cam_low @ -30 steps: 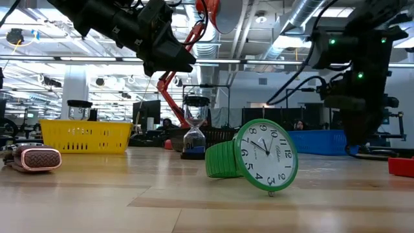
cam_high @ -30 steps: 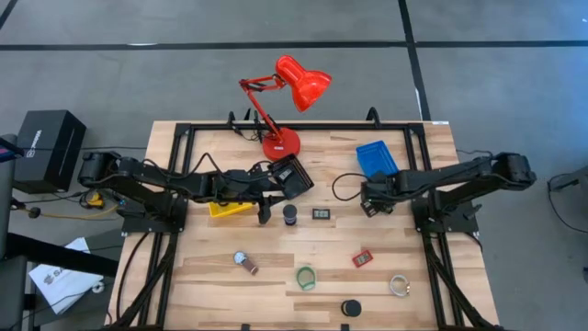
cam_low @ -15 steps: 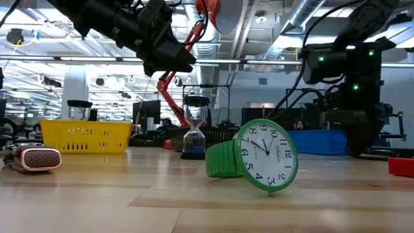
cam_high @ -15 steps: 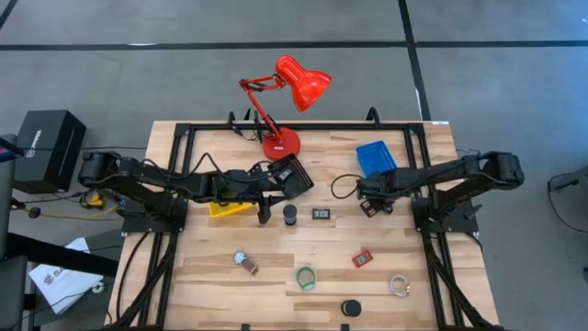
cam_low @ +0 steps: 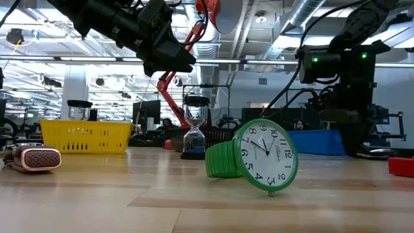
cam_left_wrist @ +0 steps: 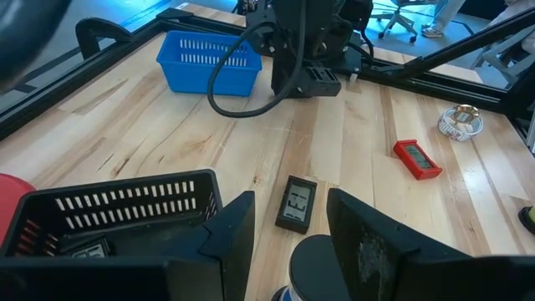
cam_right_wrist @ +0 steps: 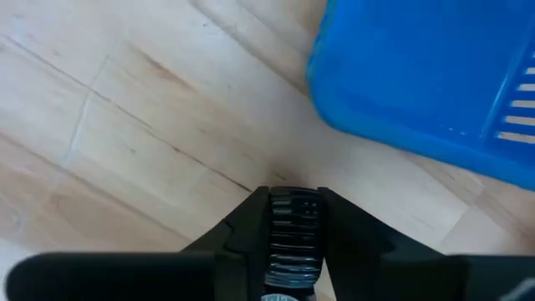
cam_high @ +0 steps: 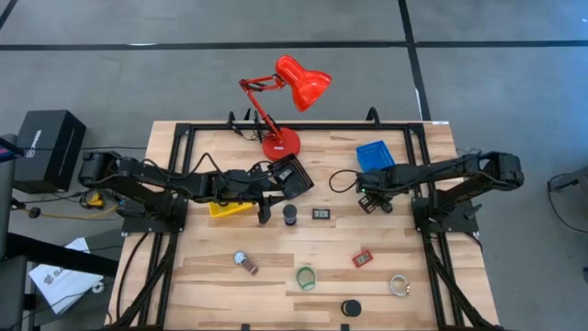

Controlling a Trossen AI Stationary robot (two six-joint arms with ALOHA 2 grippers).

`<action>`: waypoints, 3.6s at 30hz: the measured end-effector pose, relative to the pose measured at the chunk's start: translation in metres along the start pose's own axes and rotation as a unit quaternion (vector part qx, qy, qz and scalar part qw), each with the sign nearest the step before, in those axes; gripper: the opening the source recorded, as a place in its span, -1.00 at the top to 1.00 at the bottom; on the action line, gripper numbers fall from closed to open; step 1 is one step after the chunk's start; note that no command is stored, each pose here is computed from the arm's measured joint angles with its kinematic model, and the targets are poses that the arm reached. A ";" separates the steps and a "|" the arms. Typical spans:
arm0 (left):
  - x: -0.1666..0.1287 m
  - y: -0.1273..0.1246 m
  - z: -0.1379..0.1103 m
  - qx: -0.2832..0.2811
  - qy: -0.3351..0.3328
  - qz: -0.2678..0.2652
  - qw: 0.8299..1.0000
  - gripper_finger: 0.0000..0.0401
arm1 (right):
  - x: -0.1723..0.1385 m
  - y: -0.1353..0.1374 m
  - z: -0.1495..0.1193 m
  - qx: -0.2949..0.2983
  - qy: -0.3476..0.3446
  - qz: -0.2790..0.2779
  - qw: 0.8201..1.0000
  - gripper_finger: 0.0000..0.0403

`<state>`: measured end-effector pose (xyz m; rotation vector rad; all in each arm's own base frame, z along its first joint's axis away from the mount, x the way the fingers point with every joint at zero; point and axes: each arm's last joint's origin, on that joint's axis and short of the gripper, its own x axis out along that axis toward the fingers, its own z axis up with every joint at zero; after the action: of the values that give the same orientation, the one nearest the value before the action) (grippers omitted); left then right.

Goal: Pick & Place Office items
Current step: Put the black wrist watch into the blue bin, then put the blue hourglass into the yellow bin

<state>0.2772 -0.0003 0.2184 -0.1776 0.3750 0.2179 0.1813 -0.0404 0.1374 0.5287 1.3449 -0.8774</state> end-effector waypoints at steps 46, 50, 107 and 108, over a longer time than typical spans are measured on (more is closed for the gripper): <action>0.000 0.000 0.000 0.004 0.000 -0.001 1.000 0.28 | -0.073 0.050 0.028 -0.104 -0.299 -0.076 0.946 0.64; 0.000 0.000 0.000 0.004 0.000 -0.001 1.000 0.28 | -0.073 0.047 0.027 -0.104 -0.308 -0.109 0.939 0.64; 0.000 0.000 0.000 0.003 0.000 0.000 1.000 0.28 | 0.004 -0.011 0.073 0.017 -0.113 -0.107 0.988 0.11; 0.000 0.000 0.000 0.003 0.000 0.000 1.000 0.28 | 0.003 -0.012 0.071 0.014 -0.111 -0.108 0.988 0.08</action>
<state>0.2773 -0.0003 0.2184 -0.1711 0.3752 0.2159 0.2152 -0.1029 0.1497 0.2991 1.2012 -1.1013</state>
